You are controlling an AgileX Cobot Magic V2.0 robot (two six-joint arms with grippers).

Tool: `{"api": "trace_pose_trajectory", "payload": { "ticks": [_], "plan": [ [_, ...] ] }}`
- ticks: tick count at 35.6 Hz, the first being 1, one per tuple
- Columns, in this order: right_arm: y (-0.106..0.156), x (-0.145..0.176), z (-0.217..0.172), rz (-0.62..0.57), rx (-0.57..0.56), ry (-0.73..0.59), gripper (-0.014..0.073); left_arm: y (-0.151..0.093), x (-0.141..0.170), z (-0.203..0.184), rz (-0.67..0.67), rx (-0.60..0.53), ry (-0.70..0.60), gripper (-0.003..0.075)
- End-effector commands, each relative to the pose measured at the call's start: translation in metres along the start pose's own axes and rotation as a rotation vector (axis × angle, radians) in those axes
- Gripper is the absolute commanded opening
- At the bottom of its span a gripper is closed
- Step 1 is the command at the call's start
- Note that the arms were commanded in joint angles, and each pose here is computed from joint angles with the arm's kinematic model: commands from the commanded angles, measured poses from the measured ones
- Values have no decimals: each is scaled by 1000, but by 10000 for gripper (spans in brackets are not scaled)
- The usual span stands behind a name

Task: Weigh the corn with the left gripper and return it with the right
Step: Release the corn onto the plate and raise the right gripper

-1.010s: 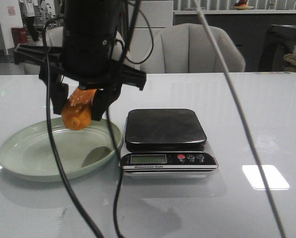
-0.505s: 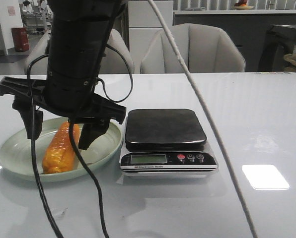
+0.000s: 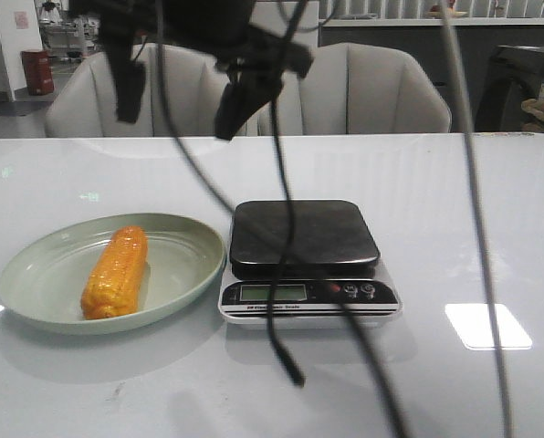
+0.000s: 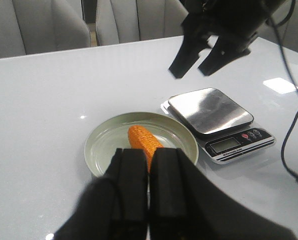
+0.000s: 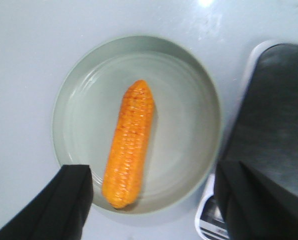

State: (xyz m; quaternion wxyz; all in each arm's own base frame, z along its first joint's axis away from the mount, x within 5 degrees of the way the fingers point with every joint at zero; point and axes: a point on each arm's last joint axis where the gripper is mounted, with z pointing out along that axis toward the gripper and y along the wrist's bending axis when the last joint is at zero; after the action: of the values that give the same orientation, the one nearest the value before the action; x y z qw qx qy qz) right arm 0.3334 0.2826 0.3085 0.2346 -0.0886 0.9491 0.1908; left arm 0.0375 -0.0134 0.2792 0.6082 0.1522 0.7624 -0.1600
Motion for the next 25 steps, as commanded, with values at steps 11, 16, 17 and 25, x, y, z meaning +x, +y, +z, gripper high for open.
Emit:
{"api": "trace_pose_trajectory", "payload": {
  "ticks": [11,16,17,25],
  "plan": [
    [-62,-2,-139,-334,-27,41,600,-2,-15,-3,2,13,-91,124],
    [-67,17,-163,-374,-34,-59,600,-2,-15,-3,2,13,-91,124],
    [-68,23,-166,-376,-35,-74,600,-2,-15,-3,2,13,-91,124],
    [-84,70,-179,-360,-33,-209,600,-2,-15,-3,2,13,-91,124]
  ]
}}
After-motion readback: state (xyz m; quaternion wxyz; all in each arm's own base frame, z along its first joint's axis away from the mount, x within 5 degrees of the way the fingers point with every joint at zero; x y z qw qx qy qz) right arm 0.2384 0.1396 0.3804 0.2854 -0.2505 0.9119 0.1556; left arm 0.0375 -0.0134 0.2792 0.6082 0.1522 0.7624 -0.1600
